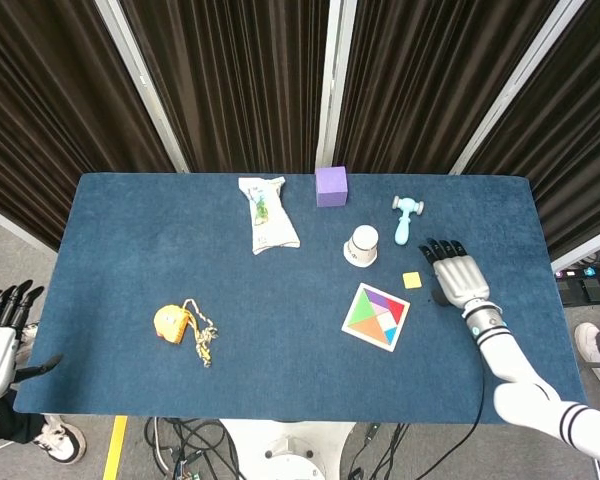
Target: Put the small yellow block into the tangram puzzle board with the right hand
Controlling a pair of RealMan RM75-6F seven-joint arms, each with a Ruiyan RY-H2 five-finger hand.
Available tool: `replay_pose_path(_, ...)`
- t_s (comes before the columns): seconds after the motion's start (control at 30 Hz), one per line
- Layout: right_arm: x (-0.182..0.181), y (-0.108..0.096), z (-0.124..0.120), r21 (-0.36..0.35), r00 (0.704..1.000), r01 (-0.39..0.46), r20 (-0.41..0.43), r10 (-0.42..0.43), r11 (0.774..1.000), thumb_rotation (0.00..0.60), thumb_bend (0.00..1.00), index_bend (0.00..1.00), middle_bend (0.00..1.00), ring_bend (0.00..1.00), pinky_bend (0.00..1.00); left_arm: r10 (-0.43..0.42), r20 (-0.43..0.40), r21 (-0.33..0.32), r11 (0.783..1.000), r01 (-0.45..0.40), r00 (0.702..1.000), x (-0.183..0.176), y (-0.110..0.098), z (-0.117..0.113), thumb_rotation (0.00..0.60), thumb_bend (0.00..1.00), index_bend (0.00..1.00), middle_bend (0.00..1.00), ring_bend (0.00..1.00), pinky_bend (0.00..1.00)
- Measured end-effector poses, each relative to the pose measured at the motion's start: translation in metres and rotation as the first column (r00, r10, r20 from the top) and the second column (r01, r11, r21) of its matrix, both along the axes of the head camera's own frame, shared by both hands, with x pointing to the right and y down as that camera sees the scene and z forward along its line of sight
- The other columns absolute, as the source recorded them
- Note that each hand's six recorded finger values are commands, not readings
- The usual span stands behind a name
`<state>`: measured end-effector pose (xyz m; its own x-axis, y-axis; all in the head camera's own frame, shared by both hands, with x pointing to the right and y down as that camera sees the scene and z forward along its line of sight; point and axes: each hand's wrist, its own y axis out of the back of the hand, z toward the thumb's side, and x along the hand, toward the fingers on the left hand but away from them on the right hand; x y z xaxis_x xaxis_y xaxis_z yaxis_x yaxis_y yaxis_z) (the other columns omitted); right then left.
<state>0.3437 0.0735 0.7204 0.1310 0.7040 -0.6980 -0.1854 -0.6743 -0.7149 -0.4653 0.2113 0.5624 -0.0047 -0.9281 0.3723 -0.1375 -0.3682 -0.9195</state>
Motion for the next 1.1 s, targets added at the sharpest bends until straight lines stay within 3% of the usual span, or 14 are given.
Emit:
replay_pose_path(0.3, -0.014, 0.003, 0.022, -0.022, 1.000, -0.008, 0.002, 0.008, 1.000, 0.600, 0.26, 0.12, 0.00, 0.00, 0.00, -0.005, 0.000, -0.004, 1.000, 0.005, 1.000, -0.004, 0.001, 0.001, 0.600, 0.00, 0.09, 0.02, 0.00, 0.04)
replay_pose_path(0.73, -0.016, 0.004, 0.032, -0.021, 1.000, -0.008, 0.010, 0.009, 1.000, 0.600, 0.26, 0.31, 0.00, 0.00, 0.00, -0.010, 0.000, -0.016, 1.000, 0.010, 1.000, -0.006, 0.002, 0.004, 0.600, 0.00, 0.09, 0.02, 0.00, 0.04)
replay_pose_path(1.1, -0.017, 0.005, 0.032, -0.012, 1.000, -0.009, 0.022, 0.010, 1.000, 0.600, 0.27, 0.35, 0.00, 0.00, 0.00, -0.008, 0.000, -0.023, 1.000, 0.008, 1.000, -0.006, 0.003, 0.005, 0.600, 0.00, 0.09, 0.02, 0.00, 0.04)
